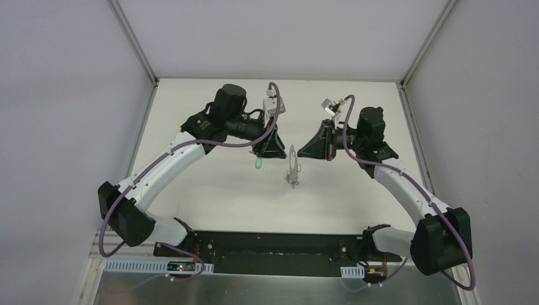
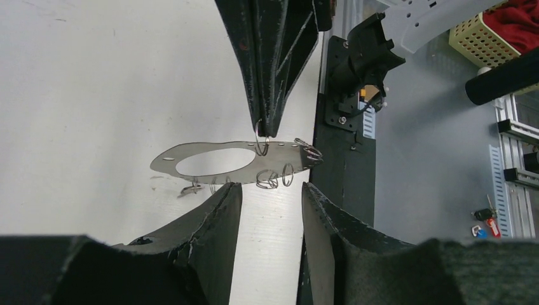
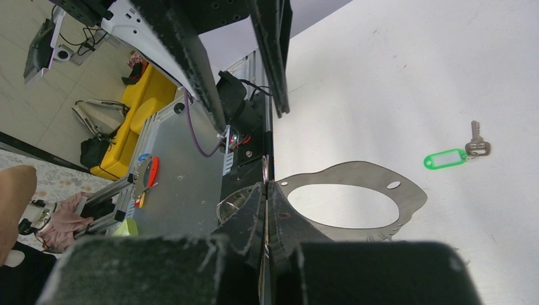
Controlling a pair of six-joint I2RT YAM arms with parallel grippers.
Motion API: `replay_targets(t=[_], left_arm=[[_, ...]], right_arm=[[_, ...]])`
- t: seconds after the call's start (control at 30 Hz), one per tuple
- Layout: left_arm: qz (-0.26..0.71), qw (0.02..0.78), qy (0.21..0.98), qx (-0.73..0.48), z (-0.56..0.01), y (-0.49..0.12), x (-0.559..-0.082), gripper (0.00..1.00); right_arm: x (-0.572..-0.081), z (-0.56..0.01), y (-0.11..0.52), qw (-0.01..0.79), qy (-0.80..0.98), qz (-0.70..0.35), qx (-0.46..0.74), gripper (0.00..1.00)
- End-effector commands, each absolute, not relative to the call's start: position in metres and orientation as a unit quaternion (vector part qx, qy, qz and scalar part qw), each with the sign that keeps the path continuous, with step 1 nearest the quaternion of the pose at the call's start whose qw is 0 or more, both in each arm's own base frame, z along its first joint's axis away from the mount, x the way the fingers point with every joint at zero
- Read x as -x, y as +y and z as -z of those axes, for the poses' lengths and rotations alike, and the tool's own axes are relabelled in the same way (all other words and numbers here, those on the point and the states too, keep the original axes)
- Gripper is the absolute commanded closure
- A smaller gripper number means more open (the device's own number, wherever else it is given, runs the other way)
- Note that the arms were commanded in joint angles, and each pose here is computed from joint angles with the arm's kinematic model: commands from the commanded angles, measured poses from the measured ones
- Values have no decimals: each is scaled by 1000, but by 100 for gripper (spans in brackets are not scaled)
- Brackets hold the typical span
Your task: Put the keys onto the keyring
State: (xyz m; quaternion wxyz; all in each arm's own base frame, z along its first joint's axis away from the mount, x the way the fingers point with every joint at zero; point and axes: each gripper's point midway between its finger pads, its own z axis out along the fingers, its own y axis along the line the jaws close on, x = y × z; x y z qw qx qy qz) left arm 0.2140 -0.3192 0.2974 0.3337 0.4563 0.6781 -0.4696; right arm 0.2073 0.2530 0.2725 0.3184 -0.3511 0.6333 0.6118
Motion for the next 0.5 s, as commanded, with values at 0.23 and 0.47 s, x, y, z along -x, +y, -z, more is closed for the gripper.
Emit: replay_targets(t=[0.23, 0.47], left_arm=[[469, 368, 655, -464, -314, -340, -223, 60], [488, 344, 654, -464, -309, -354, -218, 63]], right_arm=[[-203, -287, 256, 330, 607, -625, 364, 100], [-203, -288, 256, 331, 607, -625, 363, 100]])
